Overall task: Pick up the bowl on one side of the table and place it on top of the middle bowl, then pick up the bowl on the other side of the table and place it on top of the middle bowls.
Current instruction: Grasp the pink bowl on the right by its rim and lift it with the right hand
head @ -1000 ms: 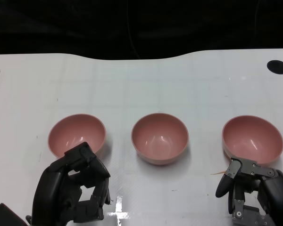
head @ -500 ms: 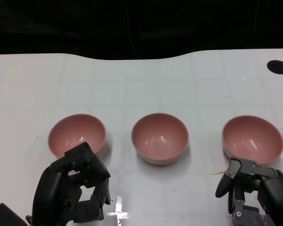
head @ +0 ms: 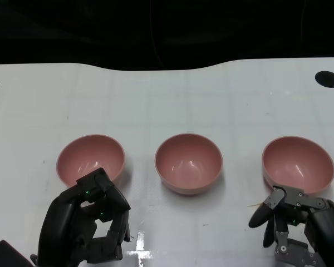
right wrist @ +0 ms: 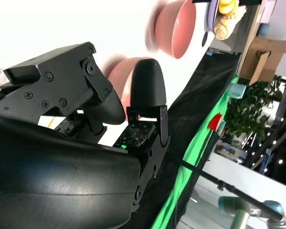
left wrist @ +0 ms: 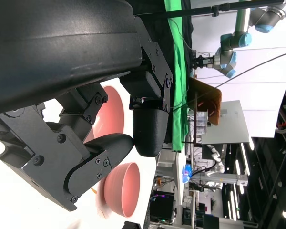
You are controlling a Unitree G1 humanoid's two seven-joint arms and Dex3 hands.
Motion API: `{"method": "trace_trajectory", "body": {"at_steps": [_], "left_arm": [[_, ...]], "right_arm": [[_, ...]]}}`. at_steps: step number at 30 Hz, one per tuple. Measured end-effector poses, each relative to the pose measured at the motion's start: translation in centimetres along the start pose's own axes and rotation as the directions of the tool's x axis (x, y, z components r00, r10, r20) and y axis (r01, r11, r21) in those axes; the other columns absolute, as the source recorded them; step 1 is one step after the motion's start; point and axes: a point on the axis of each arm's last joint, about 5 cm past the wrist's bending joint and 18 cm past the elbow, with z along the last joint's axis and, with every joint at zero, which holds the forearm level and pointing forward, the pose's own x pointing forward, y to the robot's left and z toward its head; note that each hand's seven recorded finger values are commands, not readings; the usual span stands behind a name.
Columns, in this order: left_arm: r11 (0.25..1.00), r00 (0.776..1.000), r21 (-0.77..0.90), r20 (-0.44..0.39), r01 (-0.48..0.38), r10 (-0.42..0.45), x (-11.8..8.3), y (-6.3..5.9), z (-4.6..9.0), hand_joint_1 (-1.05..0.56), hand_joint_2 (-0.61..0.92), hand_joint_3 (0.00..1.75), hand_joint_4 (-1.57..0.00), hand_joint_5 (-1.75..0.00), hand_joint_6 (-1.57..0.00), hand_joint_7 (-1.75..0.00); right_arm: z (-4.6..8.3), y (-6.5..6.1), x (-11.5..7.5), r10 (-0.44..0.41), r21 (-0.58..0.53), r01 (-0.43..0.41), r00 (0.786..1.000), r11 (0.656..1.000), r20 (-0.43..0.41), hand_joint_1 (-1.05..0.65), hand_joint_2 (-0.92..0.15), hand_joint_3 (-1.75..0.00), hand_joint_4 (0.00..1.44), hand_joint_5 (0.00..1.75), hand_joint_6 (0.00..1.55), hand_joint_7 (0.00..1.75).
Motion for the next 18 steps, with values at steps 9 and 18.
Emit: {"method": "trace_trajectory", "body": {"at_steps": [9,18], "left_arm": [[1.000,1.000,0.003,0.001,0.003,-0.003,0.1,0.0,0.0,-0.22,0.34,1.42,-0.98,-1.73,-0.85,-1.57],[1.000,1.000,0.000,-0.004,0.003,-0.003,0.2,0.0,-0.1,-0.21,0.34,1.42,-0.99,-1.72,-0.86,-1.55]], "right_arm": [[0.3,-1.1,0.1,-0.012,-0.213,0.013,1.000,0.977,0.005,-0.43,-0.83,-0.04,0.28,0.85,0.34,0.48],[0.9,-1.9,0.7,-0.012,-0.451,0.027,0.999,0.892,0.036,-0.62,-0.80,0.00,0.03,0.75,0.18,0.25]]}}
